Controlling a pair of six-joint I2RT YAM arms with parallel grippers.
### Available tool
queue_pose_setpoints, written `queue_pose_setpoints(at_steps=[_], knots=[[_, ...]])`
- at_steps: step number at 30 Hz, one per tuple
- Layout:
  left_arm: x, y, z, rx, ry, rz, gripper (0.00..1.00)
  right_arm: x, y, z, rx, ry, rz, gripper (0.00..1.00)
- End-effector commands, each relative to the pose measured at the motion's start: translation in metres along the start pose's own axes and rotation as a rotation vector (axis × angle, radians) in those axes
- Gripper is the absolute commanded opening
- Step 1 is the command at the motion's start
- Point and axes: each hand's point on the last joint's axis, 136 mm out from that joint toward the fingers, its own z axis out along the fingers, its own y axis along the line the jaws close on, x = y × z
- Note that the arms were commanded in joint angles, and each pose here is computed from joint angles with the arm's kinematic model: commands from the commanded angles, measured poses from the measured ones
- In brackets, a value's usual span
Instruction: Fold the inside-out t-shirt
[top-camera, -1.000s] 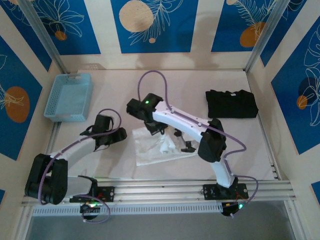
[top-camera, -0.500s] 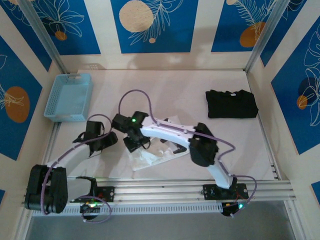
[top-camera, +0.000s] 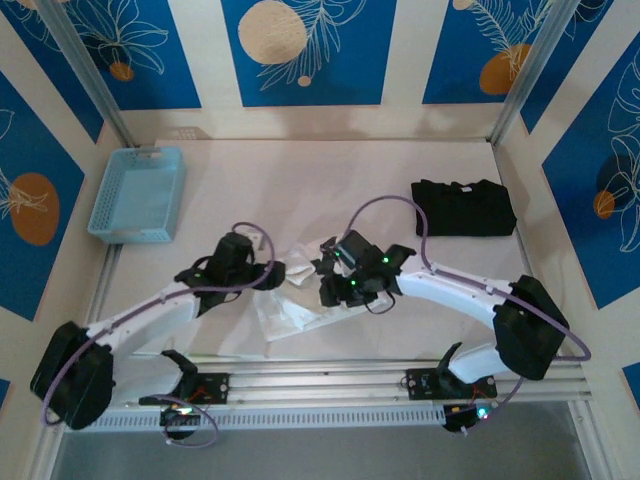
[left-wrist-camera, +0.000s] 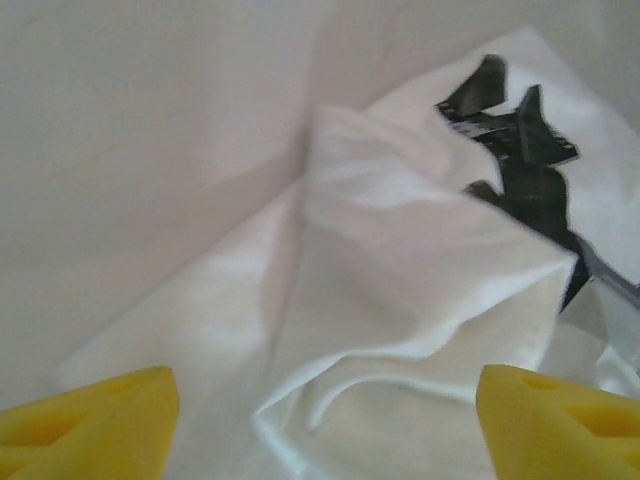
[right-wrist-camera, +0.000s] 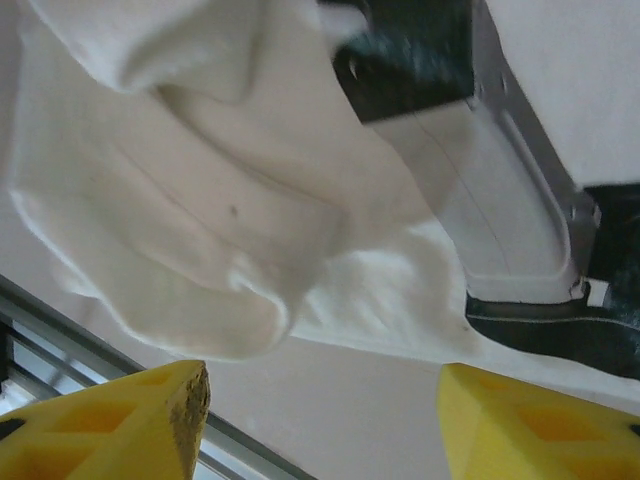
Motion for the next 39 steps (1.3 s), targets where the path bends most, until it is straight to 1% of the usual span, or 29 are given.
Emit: queue_pose_setpoints(at_steps=[1,3,6,8,10,12,15,20,22,24,26,30,32,34,36,39], knots=[[-0.008,-0.021,0.017,-0.034,0.002,0.193,0.83,-0.013,0.026,-0.003,-0.192,-0.089,0.037,0.64],[-0.006,-0.027,0.032,-0.041,0.036,0.221,0.84,-0.009,0.026,0.004,-0.229,-0.094,0.053,0.64],[-0.005,-0.031,0.053,-0.041,0.077,0.229,0.85,-0.007,0.031,0.015,-0.29,-0.109,0.06,0.62],[-0.004,-0.032,0.064,-0.047,0.105,0.234,0.84,-0.006,0.036,0.023,-0.317,-0.114,0.049,0.61],[-0.003,-0.028,0.072,-0.067,0.116,0.211,0.82,-0.005,0.041,0.032,-0.325,-0.11,0.03,0.59],[-0.005,-0.02,0.075,-0.086,0.124,0.162,0.76,-0.006,0.05,0.039,-0.348,-0.107,0.001,0.56],[-0.008,-0.003,0.069,-0.102,0.113,0.086,0.65,-0.005,0.064,0.042,-0.37,-0.1,-0.05,0.47],[-0.005,0.027,0.053,-0.111,0.099,-0.013,0.43,0.002,0.093,0.046,-0.39,-0.091,-0.179,0.26],[-0.002,0.039,0.047,-0.119,0.101,-0.048,0.4,0.006,0.104,0.05,-0.397,-0.076,-0.225,0.23],[0.002,0.051,0.042,-0.133,0.103,-0.08,0.39,0.012,0.116,0.056,-0.403,-0.056,-0.268,0.23],[0.007,0.063,0.037,-0.159,0.111,-0.105,0.38,0.017,0.128,0.063,-0.411,-0.032,-0.304,0.23],[0.024,0.094,0.025,-0.256,0.156,-0.174,0.38,0.036,0.153,0.079,-0.431,0.055,-0.385,0.22],[0.028,0.106,0.018,-0.295,0.153,-0.205,0.39,0.046,0.167,0.075,-0.469,0.074,-0.451,0.27],[0.026,0.112,0.008,-0.314,0.126,-0.236,0.44,0.056,0.178,0.063,-0.511,0.077,-0.523,0.33],[0.023,0.114,-0.001,-0.331,0.096,-0.252,0.55,0.061,0.18,0.049,-0.537,0.062,-0.575,0.38],[0.013,0.111,-0.014,-0.319,0.033,-0.272,0.65,0.062,0.175,0.025,-0.569,0.012,-0.623,0.44]])
